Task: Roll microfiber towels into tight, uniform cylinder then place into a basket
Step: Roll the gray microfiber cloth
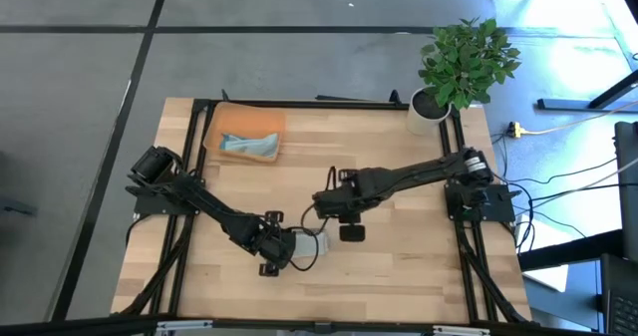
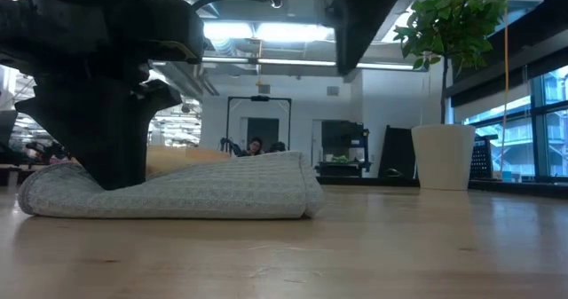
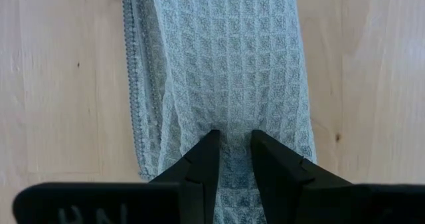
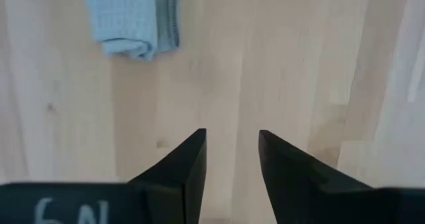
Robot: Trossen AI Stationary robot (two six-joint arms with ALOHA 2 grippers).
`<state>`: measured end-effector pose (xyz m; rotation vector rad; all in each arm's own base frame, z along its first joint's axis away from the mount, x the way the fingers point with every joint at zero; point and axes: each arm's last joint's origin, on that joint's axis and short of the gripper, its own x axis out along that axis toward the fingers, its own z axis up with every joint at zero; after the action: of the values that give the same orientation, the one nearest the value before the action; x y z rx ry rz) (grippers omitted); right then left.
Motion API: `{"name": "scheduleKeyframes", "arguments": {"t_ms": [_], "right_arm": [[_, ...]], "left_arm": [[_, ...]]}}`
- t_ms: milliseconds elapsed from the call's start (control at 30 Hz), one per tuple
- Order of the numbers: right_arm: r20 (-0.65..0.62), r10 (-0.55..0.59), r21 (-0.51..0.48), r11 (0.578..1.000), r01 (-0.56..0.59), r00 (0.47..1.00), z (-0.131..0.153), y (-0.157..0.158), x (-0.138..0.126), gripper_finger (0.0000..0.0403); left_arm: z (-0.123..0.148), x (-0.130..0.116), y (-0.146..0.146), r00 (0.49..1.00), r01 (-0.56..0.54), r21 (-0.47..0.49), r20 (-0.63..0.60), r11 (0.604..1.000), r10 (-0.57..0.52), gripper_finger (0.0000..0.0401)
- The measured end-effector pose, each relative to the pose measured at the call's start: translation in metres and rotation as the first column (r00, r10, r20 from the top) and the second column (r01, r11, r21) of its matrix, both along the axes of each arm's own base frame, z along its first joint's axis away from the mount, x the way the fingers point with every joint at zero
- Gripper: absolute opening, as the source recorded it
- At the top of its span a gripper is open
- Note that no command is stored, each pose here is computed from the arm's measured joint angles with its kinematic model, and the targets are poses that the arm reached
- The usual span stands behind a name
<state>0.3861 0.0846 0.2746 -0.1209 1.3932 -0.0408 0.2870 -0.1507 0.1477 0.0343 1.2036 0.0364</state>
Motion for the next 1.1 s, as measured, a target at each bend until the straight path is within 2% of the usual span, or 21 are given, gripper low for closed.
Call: {"name": "scheduleKeyframes", "arguments": {"t_ms": [100, 200, 433, 633, 800, 967, 1100], "right_arm": [[0.024, 0.013, 0.008, 1.000, -0.013, 1.000, 0.008, 0.007, -0.012, 0.0138], [0.056, 0.074, 0.015, 0.997, -0.075, 0.996, 0.012, 0.019, -0.024, 0.0138], [0.127, 0.157, 0.025, 0.987, -0.161, 0.979, 0.007, 0.042, -0.055, 0.0138], [0.260, 0.205, 0.038, 0.974, -0.222, 0.943, 0.014, 0.054, -0.077, 0.0138], [0.413, 0.186, -0.042, 0.982, -0.185, 0.891, 0.021, 0.053, -0.101, 0.0138], [0.523, 0.155, 0.026, 0.980, -0.197, 0.838, 0.021, 0.050, -0.114, 0.0138], [0.541, 0.169, 0.022, 0.977, -0.214, 0.824, 0.019, 0.049, -0.116, 0.0138]], "left_arm": [[0.000, 0.000, 0.000, 1.000, 0.000, 0.000, 0.000, 1.000, 0.000, 0.0083], [0.000, 0.000, 0.000, 1.000, 0.001, 0.001, 0.000, 1.000, -0.001, 0.0083], [0.000, 0.001, 0.000, 1.000, 0.000, -0.003, 0.007, 1.000, 0.000, 0.0083], [0.000, 0.001, 0.000, 1.000, -0.011, -0.009, 0.010, 1.000, 0.011, 0.0083], [0.000, 0.001, 0.000, 1.000, -0.024, -0.016, 0.013, 1.000, 0.024, 0.0083], [0.000, 0.003, 0.002, 0.999, -0.031, -0.017, 0.016, 0.999, 0.031, 0.0083], [0.000, 0.005, 0.005, 0.999, -0.042, -0.019, 0.020, 0.999, 0.043, 0.0083]]}}
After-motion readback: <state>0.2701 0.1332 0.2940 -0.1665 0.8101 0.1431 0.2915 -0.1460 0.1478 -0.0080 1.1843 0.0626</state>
